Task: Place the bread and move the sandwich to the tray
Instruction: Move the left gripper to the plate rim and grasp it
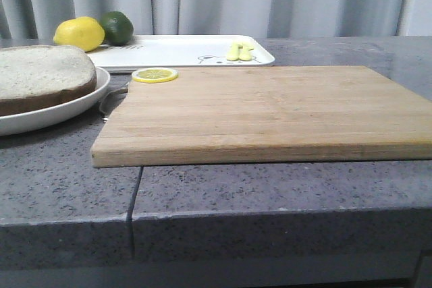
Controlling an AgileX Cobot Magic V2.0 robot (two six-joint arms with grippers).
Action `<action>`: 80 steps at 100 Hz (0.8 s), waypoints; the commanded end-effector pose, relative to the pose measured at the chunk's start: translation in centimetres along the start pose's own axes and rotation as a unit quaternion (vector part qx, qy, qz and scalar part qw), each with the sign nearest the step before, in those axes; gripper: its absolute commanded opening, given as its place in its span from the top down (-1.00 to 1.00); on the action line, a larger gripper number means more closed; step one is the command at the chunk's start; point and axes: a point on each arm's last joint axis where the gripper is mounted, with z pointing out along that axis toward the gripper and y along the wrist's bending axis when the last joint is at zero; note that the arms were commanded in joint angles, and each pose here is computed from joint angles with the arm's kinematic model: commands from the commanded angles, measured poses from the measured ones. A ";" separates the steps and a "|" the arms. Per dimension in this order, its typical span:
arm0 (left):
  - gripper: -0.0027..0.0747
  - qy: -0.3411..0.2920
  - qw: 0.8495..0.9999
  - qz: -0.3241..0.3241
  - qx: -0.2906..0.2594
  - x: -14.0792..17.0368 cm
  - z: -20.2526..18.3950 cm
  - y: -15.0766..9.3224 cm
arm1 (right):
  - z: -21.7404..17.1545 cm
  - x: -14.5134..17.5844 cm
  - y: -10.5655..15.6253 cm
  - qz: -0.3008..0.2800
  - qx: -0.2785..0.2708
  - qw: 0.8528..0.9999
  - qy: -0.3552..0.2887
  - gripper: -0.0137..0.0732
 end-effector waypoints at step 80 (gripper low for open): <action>0.17 -0.008 1.000 -0.017 -0.002 -1.5 2.5 0.2 | -0.2 -1.6 -0.3 -0.008 0.015 0.998 -0.056 0.07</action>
